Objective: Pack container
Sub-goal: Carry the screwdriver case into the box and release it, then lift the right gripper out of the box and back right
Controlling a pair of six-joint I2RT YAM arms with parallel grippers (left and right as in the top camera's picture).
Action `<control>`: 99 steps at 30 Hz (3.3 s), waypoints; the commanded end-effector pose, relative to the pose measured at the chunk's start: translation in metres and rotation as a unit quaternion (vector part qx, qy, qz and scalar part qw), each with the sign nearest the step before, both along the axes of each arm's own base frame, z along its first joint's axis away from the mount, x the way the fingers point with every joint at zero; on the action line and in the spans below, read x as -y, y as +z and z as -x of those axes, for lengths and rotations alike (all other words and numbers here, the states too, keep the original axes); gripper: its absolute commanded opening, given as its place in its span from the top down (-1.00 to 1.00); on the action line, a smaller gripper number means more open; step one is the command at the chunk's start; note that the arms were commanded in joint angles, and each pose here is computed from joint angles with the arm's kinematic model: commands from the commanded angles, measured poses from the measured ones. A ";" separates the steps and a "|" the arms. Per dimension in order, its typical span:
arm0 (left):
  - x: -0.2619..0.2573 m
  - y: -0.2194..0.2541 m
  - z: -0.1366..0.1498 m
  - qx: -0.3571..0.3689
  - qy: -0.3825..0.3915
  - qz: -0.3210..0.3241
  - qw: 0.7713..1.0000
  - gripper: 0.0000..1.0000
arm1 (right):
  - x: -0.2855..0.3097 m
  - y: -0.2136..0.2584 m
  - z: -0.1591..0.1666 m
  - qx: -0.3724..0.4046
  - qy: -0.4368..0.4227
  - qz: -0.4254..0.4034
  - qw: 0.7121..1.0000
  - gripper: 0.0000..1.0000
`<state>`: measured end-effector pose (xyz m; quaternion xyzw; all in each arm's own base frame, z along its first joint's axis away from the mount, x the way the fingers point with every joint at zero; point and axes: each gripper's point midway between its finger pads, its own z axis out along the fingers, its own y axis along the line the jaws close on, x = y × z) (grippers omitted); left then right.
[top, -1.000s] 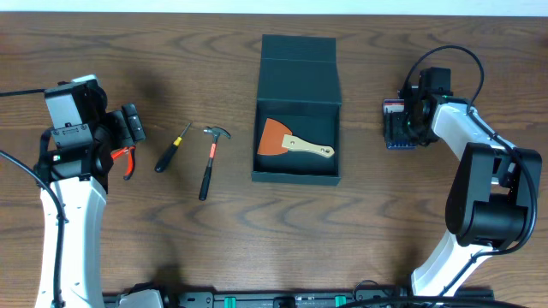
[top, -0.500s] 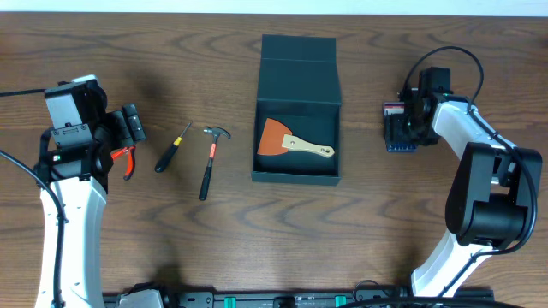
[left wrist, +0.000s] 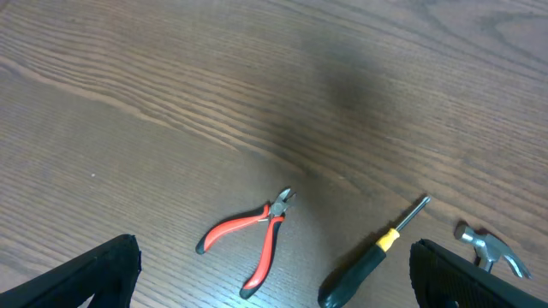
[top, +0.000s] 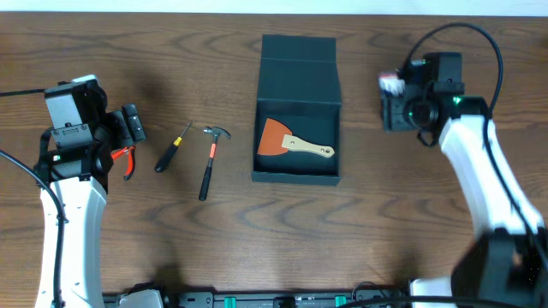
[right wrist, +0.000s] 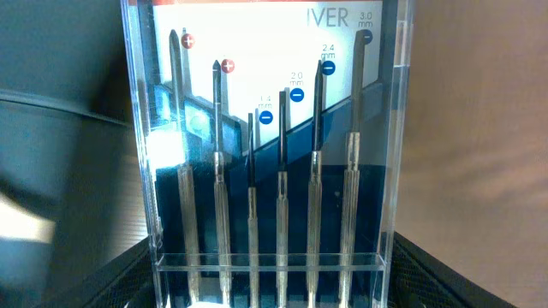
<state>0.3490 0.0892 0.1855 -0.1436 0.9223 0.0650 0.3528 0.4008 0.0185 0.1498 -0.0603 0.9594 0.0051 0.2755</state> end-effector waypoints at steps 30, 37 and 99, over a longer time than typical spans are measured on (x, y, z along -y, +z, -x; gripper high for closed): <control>-0.003 0.003 -0.002 0.002 0.001 -0.003 1.000 -0.97 | -0.207 -0.093 0.051 -0.017 0.585 0.115 0.803 0.97; -0.003 0.003 -0.002 0.002 0.001 -0.003 1.000 -0.97 | -0.213 -0.116 0.060 -0.045 0.600 0.117 0.790 0.62; 0.128 -0.121 0.025 -0.254 -0.231 0.013 0.939 -0.88 | 0.040 -0.011 -0.003 -0.080 -0.154 -0.160 0.972 -0.99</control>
